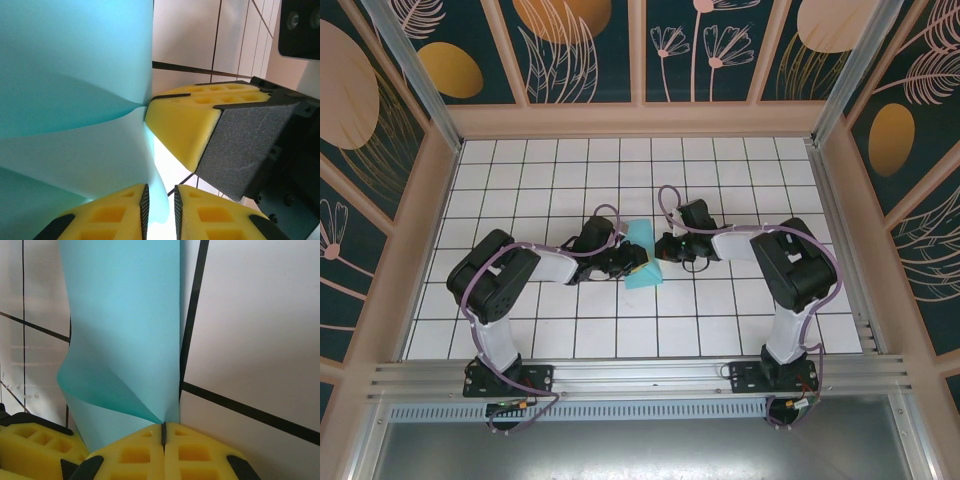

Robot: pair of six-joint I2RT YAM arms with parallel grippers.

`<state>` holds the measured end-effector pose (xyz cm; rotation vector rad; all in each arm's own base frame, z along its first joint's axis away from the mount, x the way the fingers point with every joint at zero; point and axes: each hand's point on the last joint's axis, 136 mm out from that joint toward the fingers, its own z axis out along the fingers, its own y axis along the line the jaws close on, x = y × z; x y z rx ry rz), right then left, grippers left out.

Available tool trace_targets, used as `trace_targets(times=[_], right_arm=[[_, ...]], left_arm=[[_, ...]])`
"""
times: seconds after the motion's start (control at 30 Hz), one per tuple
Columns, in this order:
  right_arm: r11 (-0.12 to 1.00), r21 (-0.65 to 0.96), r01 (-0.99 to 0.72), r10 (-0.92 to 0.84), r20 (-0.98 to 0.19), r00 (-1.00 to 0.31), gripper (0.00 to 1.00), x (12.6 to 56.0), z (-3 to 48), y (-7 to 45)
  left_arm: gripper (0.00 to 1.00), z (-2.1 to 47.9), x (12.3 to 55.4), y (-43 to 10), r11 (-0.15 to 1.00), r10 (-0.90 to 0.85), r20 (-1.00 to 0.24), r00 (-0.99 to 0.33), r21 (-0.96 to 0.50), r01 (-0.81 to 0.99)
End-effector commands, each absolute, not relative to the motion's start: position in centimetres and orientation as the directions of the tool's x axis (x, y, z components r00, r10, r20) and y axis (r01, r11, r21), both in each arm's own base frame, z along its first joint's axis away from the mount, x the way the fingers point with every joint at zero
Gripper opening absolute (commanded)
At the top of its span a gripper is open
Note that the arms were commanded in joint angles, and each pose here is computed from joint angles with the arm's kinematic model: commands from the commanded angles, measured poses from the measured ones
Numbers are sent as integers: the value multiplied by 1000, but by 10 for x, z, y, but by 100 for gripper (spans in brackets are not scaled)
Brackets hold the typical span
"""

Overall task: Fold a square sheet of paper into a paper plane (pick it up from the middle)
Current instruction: Fold the triangle a second time at the center of the table.

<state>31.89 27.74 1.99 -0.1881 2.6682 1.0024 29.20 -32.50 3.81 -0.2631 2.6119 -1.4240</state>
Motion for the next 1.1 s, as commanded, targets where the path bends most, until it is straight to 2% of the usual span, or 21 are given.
trace_targets(times=[0.0,0.73,0.93,1.07], right_arm=[[748,621,-234,-46,-304,-952,0,320,18,280],[754,615,-232,-56,-292,-955,0,320,13,281],[757,610,-235,-64,-288,-955,0,318,12,281],[756,610,-236,-66,-288,-955,0,317,12,281]], left_arm=[[24,29,290,-321,553,-234,-40,-971,-828,-98],[23,19,286,-315,578,-243,-18,-970,-805,-130],[24,61,295,-325,514,-233,-87,-969,-857,-47],[24,67,300,-325,531,-238,-109,-965,-847,-35]])
